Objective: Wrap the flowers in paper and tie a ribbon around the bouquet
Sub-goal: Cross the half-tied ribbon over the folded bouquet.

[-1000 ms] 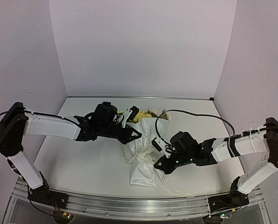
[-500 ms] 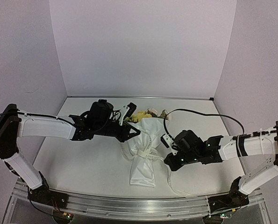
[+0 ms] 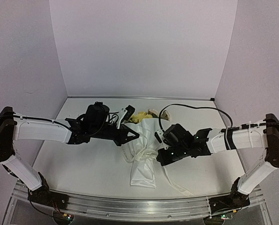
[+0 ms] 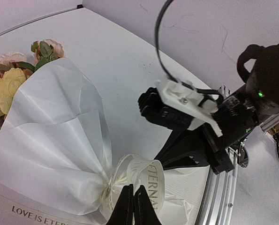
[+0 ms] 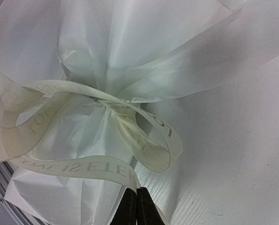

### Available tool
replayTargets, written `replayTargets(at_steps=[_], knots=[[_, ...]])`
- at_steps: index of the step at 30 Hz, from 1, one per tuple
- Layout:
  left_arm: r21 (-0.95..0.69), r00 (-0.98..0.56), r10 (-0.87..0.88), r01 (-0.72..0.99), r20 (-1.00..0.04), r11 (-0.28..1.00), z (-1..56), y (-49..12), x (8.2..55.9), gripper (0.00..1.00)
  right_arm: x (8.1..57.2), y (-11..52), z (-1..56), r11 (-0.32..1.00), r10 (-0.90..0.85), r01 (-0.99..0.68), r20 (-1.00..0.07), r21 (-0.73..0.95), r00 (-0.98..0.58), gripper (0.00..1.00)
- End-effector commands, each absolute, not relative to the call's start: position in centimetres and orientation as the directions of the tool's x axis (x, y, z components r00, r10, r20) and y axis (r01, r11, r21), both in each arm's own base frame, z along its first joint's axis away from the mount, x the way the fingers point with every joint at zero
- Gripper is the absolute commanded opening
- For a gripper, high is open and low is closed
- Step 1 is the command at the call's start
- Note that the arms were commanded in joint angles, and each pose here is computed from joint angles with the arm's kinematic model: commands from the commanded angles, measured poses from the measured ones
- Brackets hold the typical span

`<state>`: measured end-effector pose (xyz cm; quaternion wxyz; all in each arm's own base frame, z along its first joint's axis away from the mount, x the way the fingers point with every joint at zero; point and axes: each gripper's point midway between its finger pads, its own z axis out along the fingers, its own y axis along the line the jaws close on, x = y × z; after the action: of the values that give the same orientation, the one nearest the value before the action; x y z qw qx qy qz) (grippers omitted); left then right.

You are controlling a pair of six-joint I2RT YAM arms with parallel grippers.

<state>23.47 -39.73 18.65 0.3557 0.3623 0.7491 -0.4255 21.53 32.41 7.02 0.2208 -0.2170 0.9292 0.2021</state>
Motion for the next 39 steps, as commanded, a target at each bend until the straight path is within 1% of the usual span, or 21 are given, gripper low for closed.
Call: replayTargets(at_steps=[1,9,15,21,23,28,33,35,39], knots=[[-0.325,-0.381,0.185,0.905,-0.906,0.275,22.4,-40.0,22.2,0.00,22.9,34.4,7.7,0.830,-0.224,-0.437,-0.511,0.347,-0.830,0.00],[-0.304,-0.348,0.234,0.930,-0.908,0.207,22.2,-41.2,20.2,0.00,24.8,36.0,7.2,0.838,-0.146,-0.387,-0.525,0.385,-0.838,0.00],[-0.286,-0.323,0.247,0.942,-0.914,0.175,22.5,-41.8,19.2,0.00,25.8,35.5,6.2,0.858,-0.099,-0.342,-0.531,0.383,-0.842,0.00],[-0.251,-0.271,0.300,0.962,-0.914,0.106,22.5,-43.2,17.0,0.00,26.3,34.9,5.9,0.868,-0.071,-0.318,-0.536,0.382,-0.841,0.00],[-0.250,-0.264,0.331,0.965,-0.906,0.083,21.9,-43.7,16.2,0.00,26.8,35.2,6.2,0.862,-0.055,-0.315,-0.545,0.397,-0.837,0.00],[-0.238,-0.235,0.362,0.971,-0.902,0.036,21.3,-44.7,14.8,0.01,27.2,35.0,5.4,0.863,-0.027,-0.287,-0.528,0.417,-0.849,0.00],[-0.247,-0.218,0.395,0.969,-0.893,-0.024,20.2,-45.9,12.6,0.03,27.4,34.7,4.9,0.862,-0.028,-0.291,-0.534,0.416,-0.845,0.00],[-0.224,-0.185,0.421,0.973,-0.888,-0.045,19.2,-46.4,11.6,0.03,27.4,34.8,4.7,0.857,-0.031,-0.298,-0.534,0.421,-0.845,0.00],[-0.214,-0.164,0.477,0.975,-0.863,-0.051,17.1,-47.3,10.3,0.04,27.3,35.1,4.7,0.845,-0.048,-0.322,-0.540,0.426,-0.840,0.00]])
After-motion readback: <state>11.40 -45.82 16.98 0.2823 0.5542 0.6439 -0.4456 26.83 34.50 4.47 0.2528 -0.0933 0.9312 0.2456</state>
